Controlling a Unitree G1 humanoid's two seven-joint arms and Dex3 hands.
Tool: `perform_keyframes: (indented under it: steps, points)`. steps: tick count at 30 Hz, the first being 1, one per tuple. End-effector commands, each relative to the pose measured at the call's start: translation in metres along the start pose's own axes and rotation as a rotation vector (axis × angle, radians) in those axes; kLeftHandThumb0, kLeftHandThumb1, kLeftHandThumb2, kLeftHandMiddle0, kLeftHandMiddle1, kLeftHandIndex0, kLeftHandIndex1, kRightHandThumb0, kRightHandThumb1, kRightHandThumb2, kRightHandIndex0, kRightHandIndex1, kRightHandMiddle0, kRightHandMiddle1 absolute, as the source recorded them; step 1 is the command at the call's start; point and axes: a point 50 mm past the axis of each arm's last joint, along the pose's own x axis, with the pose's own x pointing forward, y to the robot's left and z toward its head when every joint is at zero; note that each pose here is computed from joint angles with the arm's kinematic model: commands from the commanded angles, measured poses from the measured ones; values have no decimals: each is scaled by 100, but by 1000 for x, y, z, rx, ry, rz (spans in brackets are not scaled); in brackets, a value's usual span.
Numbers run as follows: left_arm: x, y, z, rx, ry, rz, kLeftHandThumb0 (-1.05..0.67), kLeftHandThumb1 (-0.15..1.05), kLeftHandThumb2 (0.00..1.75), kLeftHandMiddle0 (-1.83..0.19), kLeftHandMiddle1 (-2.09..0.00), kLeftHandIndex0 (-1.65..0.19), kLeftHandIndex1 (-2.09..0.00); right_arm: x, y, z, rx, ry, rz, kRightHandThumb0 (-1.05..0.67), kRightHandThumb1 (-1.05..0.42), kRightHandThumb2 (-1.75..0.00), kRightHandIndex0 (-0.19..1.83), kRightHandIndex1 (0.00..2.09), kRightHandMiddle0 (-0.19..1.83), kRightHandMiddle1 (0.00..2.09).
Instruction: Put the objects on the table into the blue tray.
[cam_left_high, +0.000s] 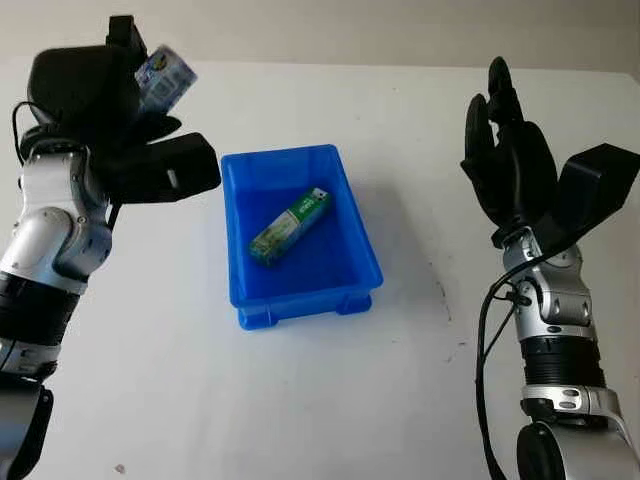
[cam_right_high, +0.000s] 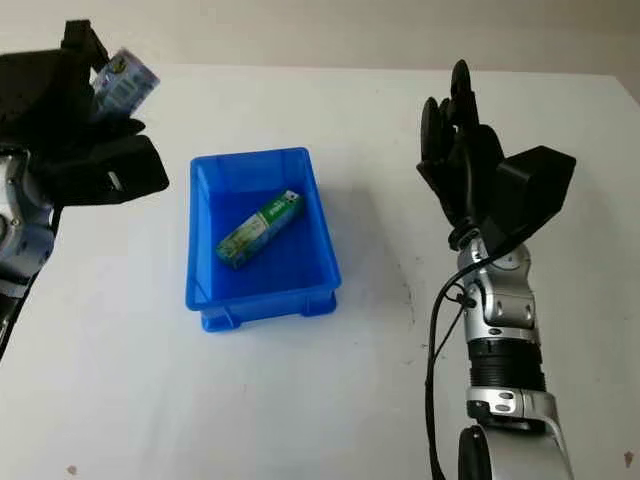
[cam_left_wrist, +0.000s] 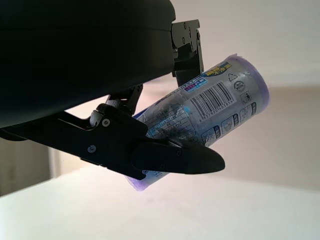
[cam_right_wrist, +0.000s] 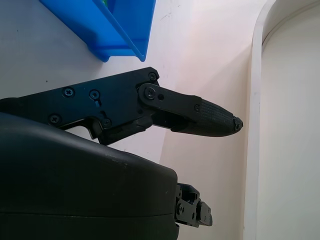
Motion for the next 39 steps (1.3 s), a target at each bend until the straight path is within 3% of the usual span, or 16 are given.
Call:
perform_keyframes:
  steps: [1,5,8,15,20,26,31,33,35,37,39]
  points:
    - [-5,14,9,1,-58,13,-46,105,38,-88,-209,-18,-207,0,0,1,2,-10,-2,-63,-105,-62,-19,0,-19,0]
    - [-18,26,34,-43,-200,-39,-47,105,37,-75,-209,-31,-209,0,2,1,5,-11,2,-63,-105,-61,-19,0,-19,0]
    - [-31,30,50,-77,-310,-73,-45,105,37,-67,-209,-28,-200,-1,3,0,10,-8,-1,-63,-105,-60,-19,0,-19,0]
    - [-46,15,78,-6,-479,-177,-47,105,42,-81,-209,-23,-203,-3,6,-2,18,-9,-10,-63,-105,-62,-19,0,-19,0]
    - [-52,-9,84,6,-508,-318,-46,105,42,-87,-209,-21,-209,-5,7,-4,23,-10,-9,-64,-105,-62,-19,0,-19,0]
    - [-58,-39,85,3,-494,-475,-47,105,50,-108,-209,-27,-209,-7,5,-6,21,-8,-7,-62,-105,-63,-19,0,-19,0]
    - [-57,-49,83,2,-456,-512,-44,105,56,-106,-209,-15,-209,-8,5,-7,20,-2,-15,-62,-105,-62,-19,0,-19,0]
    - [-56,-52,83,-9,-439,-513,-46,105,59,-96,-209,1,-209,-8,5,-7,26,1,-20,-62,-105,-61,-19,0,-19,0]
    - [-56,-53,83,-12,-433,-505,-56,105,63,-78,-209,13,-139,-9,5,-7,25,4,-22,-61,-105,-61,-19,0,-19,0]
    - [-55,-54,83,-21,-428,-491,-64,105,65,-80,-209,17,-94,-9,5,-7,28,4,-23,-61,-105,-61,-19,0,-19,0]
    - [-54,-53,82,-55,-422,-490,-68,105,66,-79,-209,18,-72,-9,4,-7,26,5,-22,-61,-105,-62,-19,0,-19,0]
